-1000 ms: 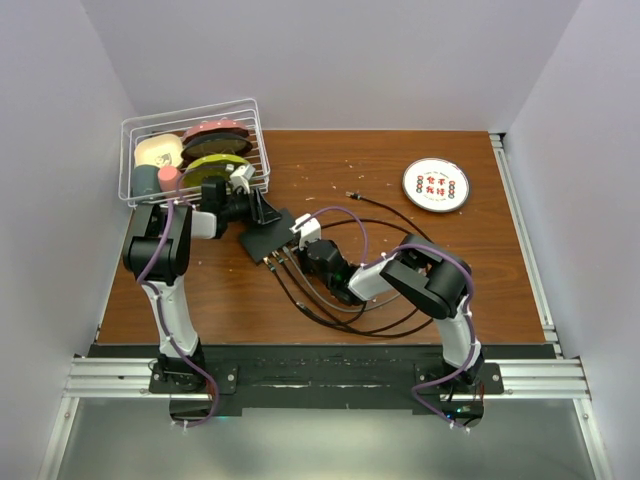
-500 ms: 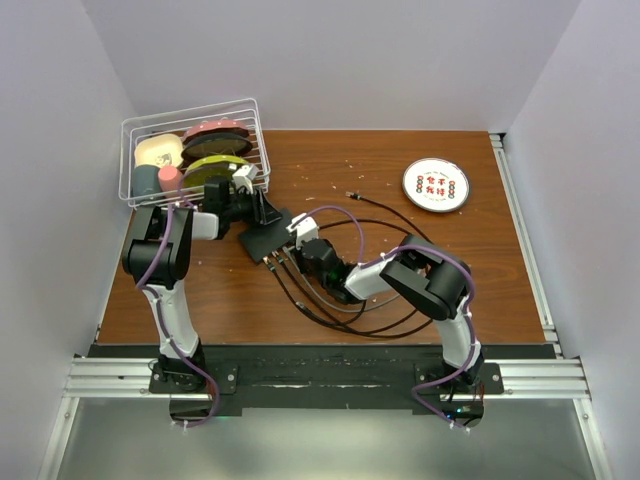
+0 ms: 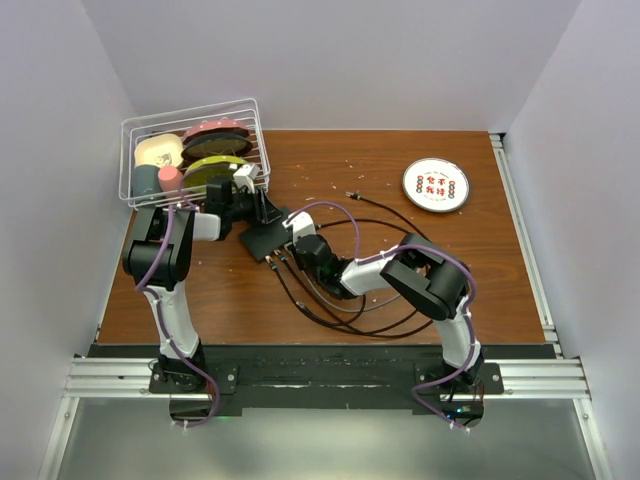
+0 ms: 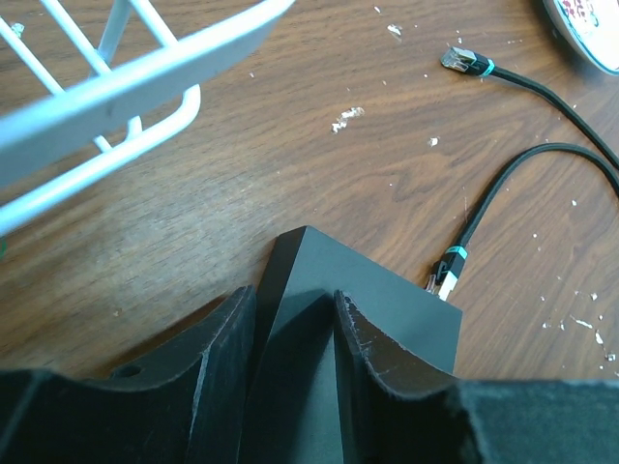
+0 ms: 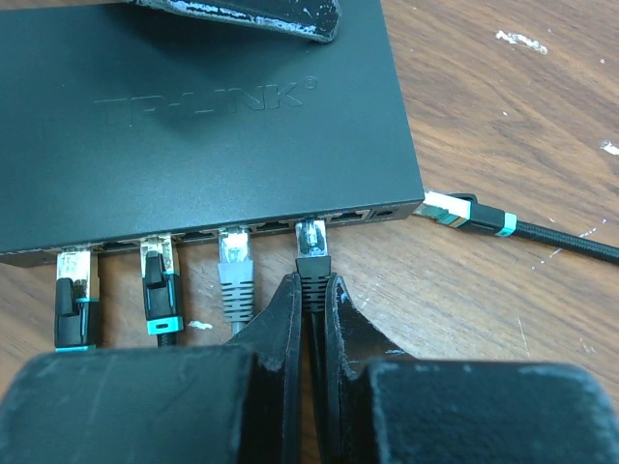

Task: Insert the plug into the switch port

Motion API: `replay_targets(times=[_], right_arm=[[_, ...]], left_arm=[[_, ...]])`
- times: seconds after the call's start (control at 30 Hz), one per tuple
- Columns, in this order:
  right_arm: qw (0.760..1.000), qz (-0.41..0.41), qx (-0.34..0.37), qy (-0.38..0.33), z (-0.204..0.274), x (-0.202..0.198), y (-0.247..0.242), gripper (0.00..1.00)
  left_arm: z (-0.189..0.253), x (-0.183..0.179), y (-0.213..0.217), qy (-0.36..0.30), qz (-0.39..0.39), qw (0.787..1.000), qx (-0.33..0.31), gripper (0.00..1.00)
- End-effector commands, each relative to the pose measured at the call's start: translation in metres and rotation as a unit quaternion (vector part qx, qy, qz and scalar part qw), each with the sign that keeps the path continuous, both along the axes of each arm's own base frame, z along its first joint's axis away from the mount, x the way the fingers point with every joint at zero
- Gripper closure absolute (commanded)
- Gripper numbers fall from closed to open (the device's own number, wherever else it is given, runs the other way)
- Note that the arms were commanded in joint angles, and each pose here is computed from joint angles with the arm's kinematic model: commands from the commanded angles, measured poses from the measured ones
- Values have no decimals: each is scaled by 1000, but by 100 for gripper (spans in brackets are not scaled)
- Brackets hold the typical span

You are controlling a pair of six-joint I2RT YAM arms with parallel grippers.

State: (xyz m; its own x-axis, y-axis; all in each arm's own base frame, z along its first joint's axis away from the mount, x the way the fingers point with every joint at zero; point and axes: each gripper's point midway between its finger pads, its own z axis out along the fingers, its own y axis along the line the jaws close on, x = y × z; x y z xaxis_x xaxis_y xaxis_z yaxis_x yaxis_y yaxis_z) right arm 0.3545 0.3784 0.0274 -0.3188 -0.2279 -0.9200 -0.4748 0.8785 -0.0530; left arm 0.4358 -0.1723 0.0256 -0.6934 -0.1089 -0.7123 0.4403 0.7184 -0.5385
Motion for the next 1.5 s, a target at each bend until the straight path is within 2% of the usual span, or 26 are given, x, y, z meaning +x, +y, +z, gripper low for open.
replay_targets(times=[0.0,0.23,0.4,0.73,0.93,1.1,1.2,1.23,1.3,1.33,1.47], right_arm=[[995,-30,76,-52,42,43,17,100],[996,-25,72,-50,39,45,20,100],[996,-21,72,-48,44,37,11,100],[998,-37,55,-14,27,27,-2,100],[998,-47,50,-4,25,24,-9,100],[998,-49,43,3,25,20,-14,95],[998,-50,42,9,25,18,-16,91],[998,-52,40,11,25,17,-17,83],[998,-55,38,15,26,15,-20,76],[998,-57,36,18,25,13,-23,68],[997,-66,31,21,28,9,-30,51]], left_arm=[[-56,-155,-64,247,-159,956,-23,100],[-53,-162,-69,243,-173,954,-18,100],[-42,-146,-67,213,-163,963,4,100],[-31,-112,-42,190,-101,976,37,64],[-16,-97,-36,170,-82,981,39,53],[-6,-87,-30,154,-60,985,42,46],[2,-81,-24,141,-43,988,46,41],[7,-80,-22,134,-38,989,47,40],[10,-76,-13,128,-15,990,55,36],[17,-73,-10,118,-5,991,57,34],[30,-66,9,97,44,991,76,25]])
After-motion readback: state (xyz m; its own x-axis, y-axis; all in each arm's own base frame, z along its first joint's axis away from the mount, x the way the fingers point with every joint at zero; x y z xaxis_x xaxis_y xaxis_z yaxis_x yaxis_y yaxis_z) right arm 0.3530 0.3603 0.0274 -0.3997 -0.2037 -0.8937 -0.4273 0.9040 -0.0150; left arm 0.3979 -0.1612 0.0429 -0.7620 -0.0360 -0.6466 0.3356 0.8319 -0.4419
